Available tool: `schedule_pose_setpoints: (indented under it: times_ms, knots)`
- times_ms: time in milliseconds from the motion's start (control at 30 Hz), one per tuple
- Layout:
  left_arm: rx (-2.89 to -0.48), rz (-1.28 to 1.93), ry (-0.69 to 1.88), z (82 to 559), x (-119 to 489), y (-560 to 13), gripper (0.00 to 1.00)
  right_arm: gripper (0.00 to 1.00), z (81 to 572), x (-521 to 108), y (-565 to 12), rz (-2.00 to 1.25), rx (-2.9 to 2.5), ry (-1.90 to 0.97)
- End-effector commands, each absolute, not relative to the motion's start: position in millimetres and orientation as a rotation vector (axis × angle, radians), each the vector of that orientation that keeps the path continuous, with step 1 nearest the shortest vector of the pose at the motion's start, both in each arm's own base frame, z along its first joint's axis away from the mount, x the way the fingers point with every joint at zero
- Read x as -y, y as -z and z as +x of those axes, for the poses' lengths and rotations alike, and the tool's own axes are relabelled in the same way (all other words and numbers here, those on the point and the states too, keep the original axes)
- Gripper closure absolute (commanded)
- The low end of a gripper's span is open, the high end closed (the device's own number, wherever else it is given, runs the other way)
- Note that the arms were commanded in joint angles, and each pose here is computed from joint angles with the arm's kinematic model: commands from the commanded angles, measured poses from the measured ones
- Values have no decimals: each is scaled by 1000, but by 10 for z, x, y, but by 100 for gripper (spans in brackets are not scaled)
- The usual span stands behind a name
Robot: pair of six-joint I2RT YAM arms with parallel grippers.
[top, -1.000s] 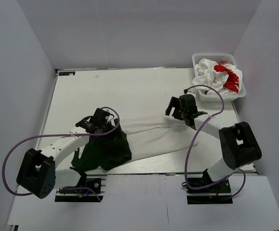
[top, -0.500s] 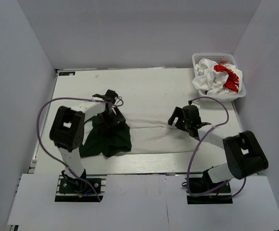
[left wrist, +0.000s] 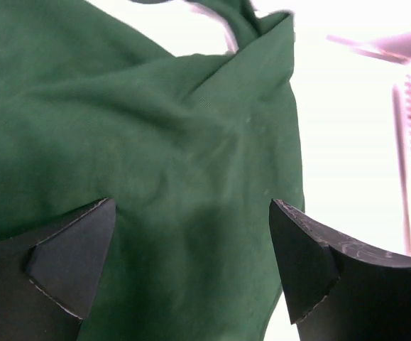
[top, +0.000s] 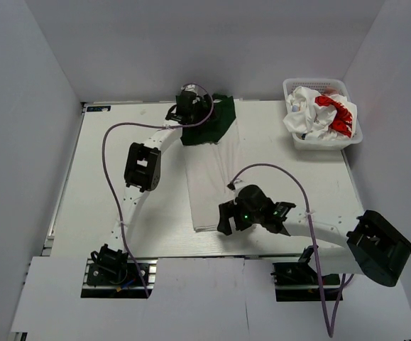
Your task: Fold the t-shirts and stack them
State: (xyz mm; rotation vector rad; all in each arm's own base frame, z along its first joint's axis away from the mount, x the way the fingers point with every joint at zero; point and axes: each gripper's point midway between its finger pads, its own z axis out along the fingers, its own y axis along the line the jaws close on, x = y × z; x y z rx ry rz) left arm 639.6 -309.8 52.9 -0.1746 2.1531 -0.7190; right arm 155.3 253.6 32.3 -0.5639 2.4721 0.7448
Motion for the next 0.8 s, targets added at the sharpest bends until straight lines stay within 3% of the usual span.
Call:
schedule_pose_setpoints:
  times_ms: [0, 167, 300, 567, 700, 767]
  knots:
    - [-2137, -15, 772, 6306, 3273, -188, 0, 10, 976, -2398, -115, -879, -2597, -763]
    - [-2103, -1, 694, 6409, 3194, -189, 0, 10, 953, -2542, -182, -974, -2534, -766]
    - [-2011, 132, 815, 6347, 3379, -440, 0, 10, 972, -2716, -345, -1009, -2444, -839]
    - [-1901, 196, 825, 6284, 3374, -1567, 0, 10, 1463, -2802, -903, -797, -2253, -740]
    - [-1923, 268, 851, 5793, 3253, -2322, 0, 10, 1619, -2705, -1066, -621, -2225, -704]
    - [-2029, 256, 839, 5489, 3126, -2326, 0, 10, 1659, -2584, -1024, -578, -2254, -635]
